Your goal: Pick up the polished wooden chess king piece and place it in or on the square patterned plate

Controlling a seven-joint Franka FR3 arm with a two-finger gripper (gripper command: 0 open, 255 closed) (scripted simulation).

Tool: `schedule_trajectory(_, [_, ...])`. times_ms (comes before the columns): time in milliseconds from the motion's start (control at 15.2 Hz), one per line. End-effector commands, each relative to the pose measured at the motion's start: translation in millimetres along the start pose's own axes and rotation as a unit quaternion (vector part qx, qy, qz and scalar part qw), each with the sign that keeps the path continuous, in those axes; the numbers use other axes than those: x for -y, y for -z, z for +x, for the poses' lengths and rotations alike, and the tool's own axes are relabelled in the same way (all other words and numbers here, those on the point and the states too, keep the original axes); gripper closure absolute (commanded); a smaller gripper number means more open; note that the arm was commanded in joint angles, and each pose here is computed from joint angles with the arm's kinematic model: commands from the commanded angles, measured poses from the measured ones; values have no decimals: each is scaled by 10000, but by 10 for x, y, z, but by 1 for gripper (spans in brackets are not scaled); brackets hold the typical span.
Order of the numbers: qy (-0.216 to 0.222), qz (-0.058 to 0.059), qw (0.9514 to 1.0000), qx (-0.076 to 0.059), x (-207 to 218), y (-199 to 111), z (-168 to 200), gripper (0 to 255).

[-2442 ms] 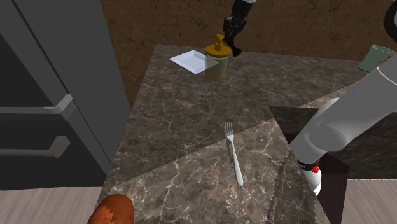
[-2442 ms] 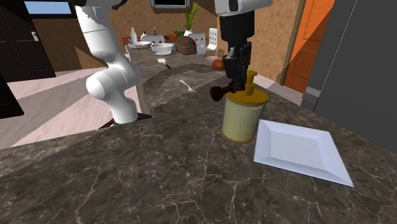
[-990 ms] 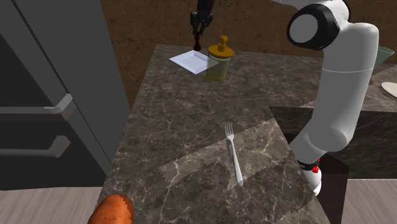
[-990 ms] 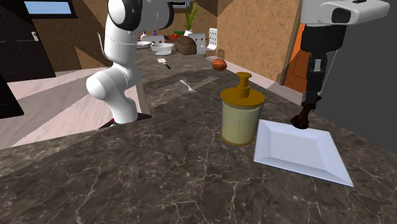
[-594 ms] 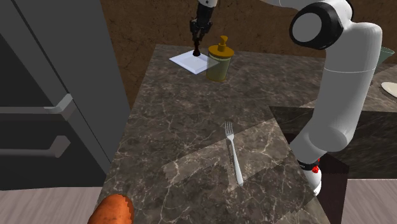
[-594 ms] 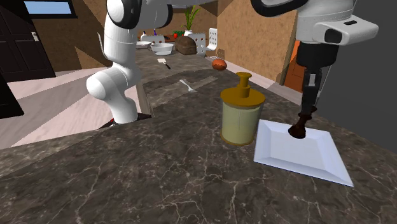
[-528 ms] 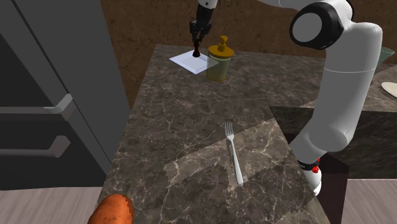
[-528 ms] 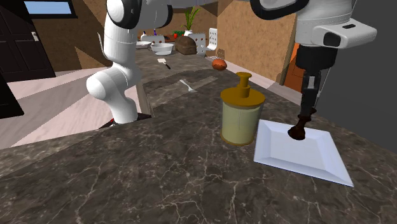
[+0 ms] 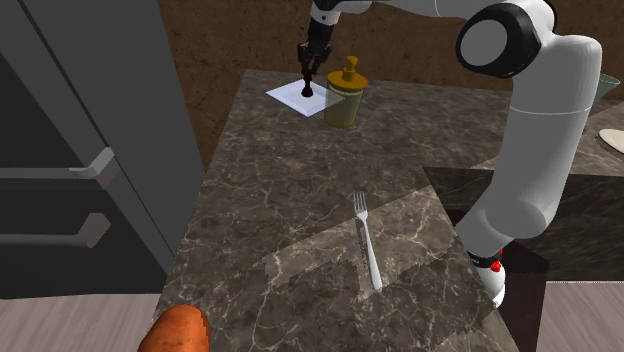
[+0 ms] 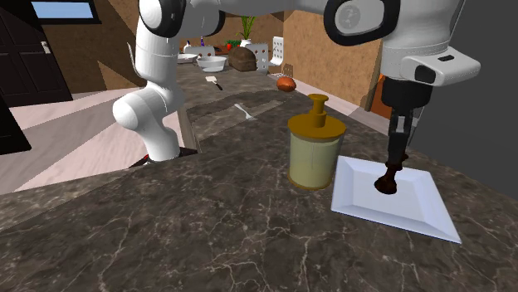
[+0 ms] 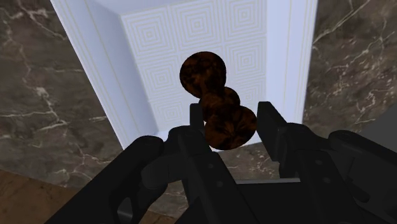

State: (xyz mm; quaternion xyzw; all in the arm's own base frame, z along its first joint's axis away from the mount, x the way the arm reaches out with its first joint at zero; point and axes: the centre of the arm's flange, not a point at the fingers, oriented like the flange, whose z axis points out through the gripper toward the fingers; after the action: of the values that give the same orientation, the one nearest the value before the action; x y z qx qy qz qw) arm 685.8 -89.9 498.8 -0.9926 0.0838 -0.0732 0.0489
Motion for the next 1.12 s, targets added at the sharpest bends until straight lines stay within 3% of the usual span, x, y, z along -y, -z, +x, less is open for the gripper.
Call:
schedule_trajectory(0, [0, 0, 10000, -2, -1, -4, 0, 255])
schedule_trajectory(264, [0, 0, 10000, -2, -1, -4, 0, 255])
schedule_trajectory(330, [0, 0, 10000, -2, -1, -4, 0, 0])
schedule_trajectory(660, [0, 0, 10000, -2, -1, -4, 0, 0])
schedule_trajectory(924, [0, 0, 10000, -2, -1, 496, 0, 0])
schedule_trajectory(1056, [0, 0, 10000, -2, -1, 496, 0, 0])
